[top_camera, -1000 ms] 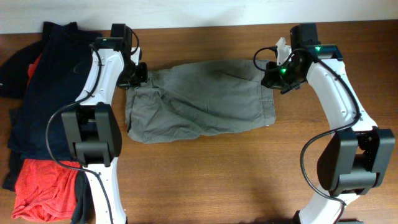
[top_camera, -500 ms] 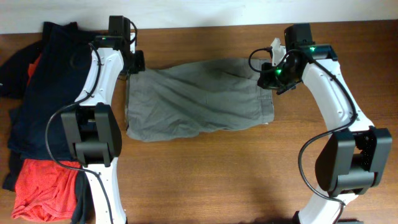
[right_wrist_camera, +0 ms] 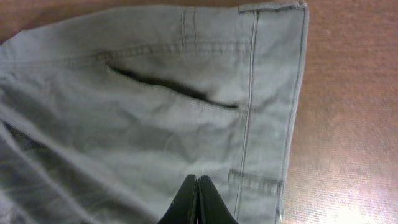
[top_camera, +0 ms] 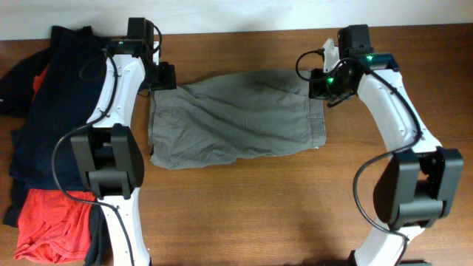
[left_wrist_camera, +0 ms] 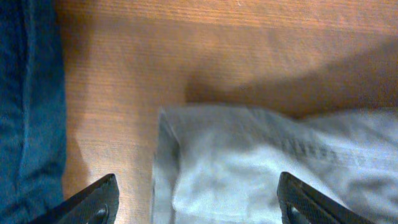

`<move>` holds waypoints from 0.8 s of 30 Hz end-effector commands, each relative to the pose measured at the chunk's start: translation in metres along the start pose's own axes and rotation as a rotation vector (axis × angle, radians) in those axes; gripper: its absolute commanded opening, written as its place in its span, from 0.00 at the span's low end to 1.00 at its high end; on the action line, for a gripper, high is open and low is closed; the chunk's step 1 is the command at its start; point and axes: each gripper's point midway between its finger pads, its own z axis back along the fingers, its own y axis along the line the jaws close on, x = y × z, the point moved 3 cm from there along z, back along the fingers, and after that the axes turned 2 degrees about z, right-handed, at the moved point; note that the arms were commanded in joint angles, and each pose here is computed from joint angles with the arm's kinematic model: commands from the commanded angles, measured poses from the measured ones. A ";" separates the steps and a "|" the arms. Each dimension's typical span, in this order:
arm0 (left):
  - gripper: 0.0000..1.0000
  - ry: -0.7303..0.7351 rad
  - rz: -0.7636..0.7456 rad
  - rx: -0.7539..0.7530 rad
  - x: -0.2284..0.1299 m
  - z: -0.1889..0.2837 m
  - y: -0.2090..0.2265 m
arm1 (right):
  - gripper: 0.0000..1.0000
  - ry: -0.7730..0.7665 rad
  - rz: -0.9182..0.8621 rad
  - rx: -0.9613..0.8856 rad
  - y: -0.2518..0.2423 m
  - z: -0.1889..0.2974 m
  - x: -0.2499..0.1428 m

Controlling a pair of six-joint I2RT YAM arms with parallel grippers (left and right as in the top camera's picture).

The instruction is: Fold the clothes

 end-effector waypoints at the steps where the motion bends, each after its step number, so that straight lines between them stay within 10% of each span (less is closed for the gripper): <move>1: 0.81 -0.058 -0.029 -0.081 0.008 0.049 -0.007 | 0.04 0.044 -0.028 -0.013 -0.006 -0.031 -0.002; 24: 0.87 0.216 -0.017 -0.080 -0.044 0.024 0.018 | 0.04 0.214 -0.076 -0.031 -0.028 -0.099 -0.037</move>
